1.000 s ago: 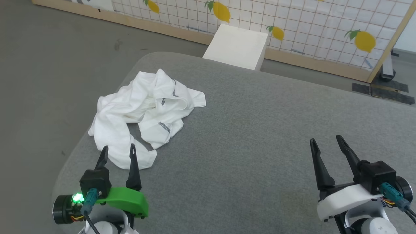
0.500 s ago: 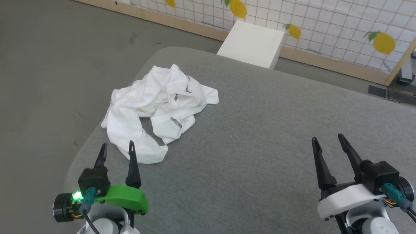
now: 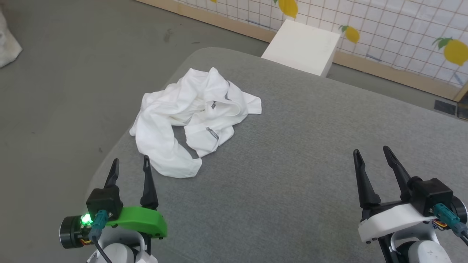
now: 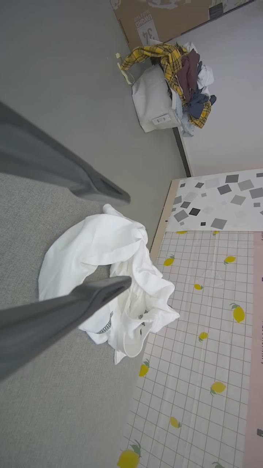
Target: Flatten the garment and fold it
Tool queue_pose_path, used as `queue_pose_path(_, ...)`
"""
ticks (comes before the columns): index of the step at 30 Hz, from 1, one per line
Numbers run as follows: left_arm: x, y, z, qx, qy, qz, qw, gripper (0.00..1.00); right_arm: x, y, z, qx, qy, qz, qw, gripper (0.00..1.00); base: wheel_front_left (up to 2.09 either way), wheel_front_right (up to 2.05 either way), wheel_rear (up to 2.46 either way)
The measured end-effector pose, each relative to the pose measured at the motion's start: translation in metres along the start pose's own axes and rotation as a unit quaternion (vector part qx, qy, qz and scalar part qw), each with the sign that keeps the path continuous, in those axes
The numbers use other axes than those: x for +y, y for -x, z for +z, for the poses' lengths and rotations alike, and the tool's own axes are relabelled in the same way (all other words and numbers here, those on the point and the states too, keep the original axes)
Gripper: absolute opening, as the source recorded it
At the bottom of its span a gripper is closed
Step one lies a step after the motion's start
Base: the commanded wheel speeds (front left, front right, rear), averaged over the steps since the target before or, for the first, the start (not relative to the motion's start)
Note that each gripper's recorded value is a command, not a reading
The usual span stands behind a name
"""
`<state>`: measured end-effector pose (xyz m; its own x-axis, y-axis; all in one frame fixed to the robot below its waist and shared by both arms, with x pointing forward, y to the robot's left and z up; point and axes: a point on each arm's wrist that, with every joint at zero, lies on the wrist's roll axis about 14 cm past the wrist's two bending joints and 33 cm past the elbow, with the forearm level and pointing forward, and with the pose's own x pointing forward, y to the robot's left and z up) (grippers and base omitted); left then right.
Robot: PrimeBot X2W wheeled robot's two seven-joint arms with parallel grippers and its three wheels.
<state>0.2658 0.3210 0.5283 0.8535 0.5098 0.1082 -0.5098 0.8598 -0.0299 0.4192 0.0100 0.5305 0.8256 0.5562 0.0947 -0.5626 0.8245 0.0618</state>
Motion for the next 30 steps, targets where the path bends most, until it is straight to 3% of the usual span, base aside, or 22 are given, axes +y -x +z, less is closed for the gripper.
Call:
queue_pose_path(20,0.018,0.0,0.001,-0.004,0.006,0.03,1.0,1.0,0.017,-0.015,-0.007,0.0,-0.017,0.028,0.999,1.0,0.0,0.0,0.0)
queue_pose_path(30,-0.027,-0.106,0.029,0.031,0.054,-0.063,0.996,1.0,0.012,-0.043,-0.011,-0.006,-0.02,0.034,0.999,1.0,0.0,0.0,0.0)
